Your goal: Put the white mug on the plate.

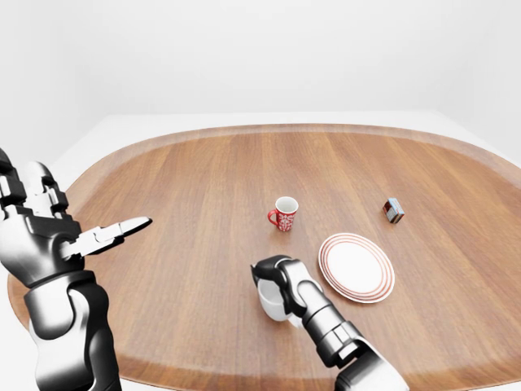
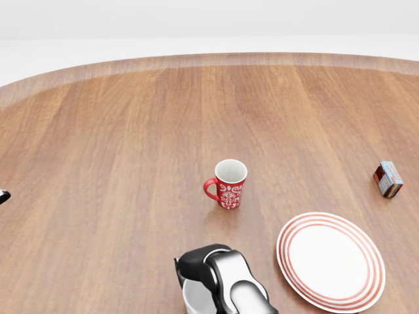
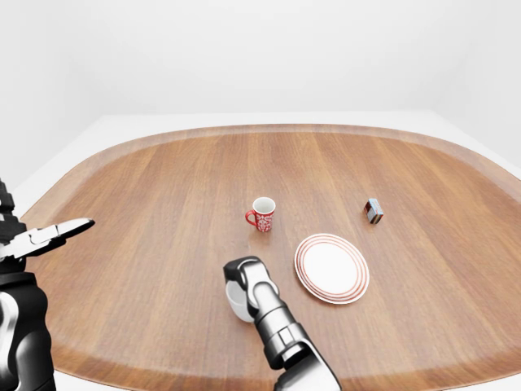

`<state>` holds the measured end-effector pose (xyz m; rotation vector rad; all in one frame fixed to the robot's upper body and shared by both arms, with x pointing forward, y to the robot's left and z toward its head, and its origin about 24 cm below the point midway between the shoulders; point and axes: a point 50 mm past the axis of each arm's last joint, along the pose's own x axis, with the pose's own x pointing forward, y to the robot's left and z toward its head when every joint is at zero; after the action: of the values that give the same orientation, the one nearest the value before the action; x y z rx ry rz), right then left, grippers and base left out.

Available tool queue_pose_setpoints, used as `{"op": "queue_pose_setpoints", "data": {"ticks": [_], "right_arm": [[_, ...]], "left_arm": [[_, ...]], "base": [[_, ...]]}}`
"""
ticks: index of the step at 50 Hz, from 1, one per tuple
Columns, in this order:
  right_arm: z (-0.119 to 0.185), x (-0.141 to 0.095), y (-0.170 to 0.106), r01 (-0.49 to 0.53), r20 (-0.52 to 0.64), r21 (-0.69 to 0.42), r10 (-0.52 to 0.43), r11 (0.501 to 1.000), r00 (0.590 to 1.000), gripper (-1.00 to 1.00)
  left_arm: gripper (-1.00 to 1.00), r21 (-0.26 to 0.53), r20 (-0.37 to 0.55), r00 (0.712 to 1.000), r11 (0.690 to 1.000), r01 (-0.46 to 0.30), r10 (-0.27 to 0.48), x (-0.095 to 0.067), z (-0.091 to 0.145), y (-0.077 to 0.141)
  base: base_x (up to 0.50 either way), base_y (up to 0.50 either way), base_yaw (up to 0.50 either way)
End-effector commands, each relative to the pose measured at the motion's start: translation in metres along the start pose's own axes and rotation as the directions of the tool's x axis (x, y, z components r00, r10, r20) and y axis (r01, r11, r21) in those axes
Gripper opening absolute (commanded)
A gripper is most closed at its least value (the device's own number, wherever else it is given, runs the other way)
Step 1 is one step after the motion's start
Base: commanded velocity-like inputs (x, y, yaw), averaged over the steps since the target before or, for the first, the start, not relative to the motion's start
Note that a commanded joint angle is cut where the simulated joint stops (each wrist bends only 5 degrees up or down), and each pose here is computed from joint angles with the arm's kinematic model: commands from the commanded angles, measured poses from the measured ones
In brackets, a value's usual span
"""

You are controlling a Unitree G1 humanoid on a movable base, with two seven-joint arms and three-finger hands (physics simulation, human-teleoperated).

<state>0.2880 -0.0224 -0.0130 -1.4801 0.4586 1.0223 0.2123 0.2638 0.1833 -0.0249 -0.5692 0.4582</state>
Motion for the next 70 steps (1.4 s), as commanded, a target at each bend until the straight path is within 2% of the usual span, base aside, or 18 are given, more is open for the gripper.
{"op": "queue_pose_setpoints", "data": {"ticks": [1, 6, 9, 13, 18, 27, 37, 39, 46, 53, 59, 70], "right_arm": [[-0.017, -0.019, -0.046, 0.152, -0.035, 0.011, -0.151, 0.988, 0.988, -1.0], [-0.034, -0.041, -0.087, 0.28, -0.069, 0.009, -0.279, 0.96, 0.958, -1.0], [-0.05, -0.067, -0.121, 0.399, -0.095, 0.011, -0.396, 0.917, 0.913, -1.0], [-0.068, -0.086, -0.141, 0.463, -0.135, 0.009, -0.458, 0.886, 0.879, -1.0], [-0.09, -0.096, -0.153, 0.474, -0.182, 0.032, -0.461, 0.88, 0.869, -1.0], [-0.133, -0.108, -0.166, 0.438, -0.281, 0.092, -0.399, 0.894, 0.873, -1.0], [-0.177, -0.103, -0.152, 0.307, -0.372, 0.218, -0.212, 0.926, 0.904, -1.0], [-0.18, -0.104, -0.15, 0.3, -0.371, 0.24, -0.199, 0.923, 0.907, -1.0], [-0.201, -0.108, -0.14, 0.282, -0.399, 0.302, -0.148, 0.911, 0.905, -1.0], [-0.228, -0.112, -0.118, 0.259, -0.451, 0.362, -0.074, 0.896, 0.889, -1.0], [-0.241, -0.115, -0.109, 0.3, -0.485, 0.371, -0.092, 0.879, 0.87, -1.0], [-0.243, -0.109, -0.101, 0.353, -0.509, 0.355, -0.138, 0.866, 0.85, -1.0]], "left_arm": [[1.0, 0.0, -0.003, 1.0, 1.0, 0.001, -0.001, 0.001, -0.001, 0.0], [1.0, -0.002, 0.003, 1.0, 1.0, 0.0, 0.0, 0.001, 0.001, 0.0], [1.0, -0.001, 0.004, 1.0, 1.0, 0.001, -0.001, 0.001, 0.001, 0.0], [1.0, 0.0, 0.0, 1.0, 1.0, 0.004, -0.004, 0.001, 0.0, -0.001], [1.0, 0.002, -0.001, 1.0, 1.0, 0.004, -0.004, 0.001, 0.0, -0.001], [1.0, 0.003, -0.003, 1.0, 1.0, 0.002, -0.002, 0.001, -0.001, 0.0], [1.0, 0.005, -0.002, 1.0, 1.0, 0.004, -0.004, 0.0, -0.001, -0.001], [1.0, 0.005, -0.001, 1.0, 1.0, 0.003, -0.003, 0.0, -0.001, -0.001], [1.0, 0.004, 0.004, 1.0, 1.0, 0.004, -0.004, 0.0, 0.001, -0.001], [1.0, 0.004, 0.003, 1.0, 1.0, 0.004, -0.004, 0.0, 0.001, -0.001], [1.0, 0.004, 0.007, 1.0, 1.0, 0.005, -0.005, 0.001, 0.001, -0.001], [1.0, 0.002, 0.01, 1.0, 1.0, 0.005, -0.005, 0.001, 0.002, -0.001]], "base": [[0.0, 0.0, 0.0], [0.0, 0.0, 0.0], [0.0, 0.0, 0.0], [0.0, 0.0, 0.0], [0.0, 0.0, 0.0], [0.0, 0.0, 0.0], [0.0, 0.0, 0.0], [0.0, 0.0, 0.0], [0.0, 0.0, 0.0], [0.0, 0.0, 0.0], [0.0, 0.0, 0.0], [0.0, 0.0, 0.0]]}}
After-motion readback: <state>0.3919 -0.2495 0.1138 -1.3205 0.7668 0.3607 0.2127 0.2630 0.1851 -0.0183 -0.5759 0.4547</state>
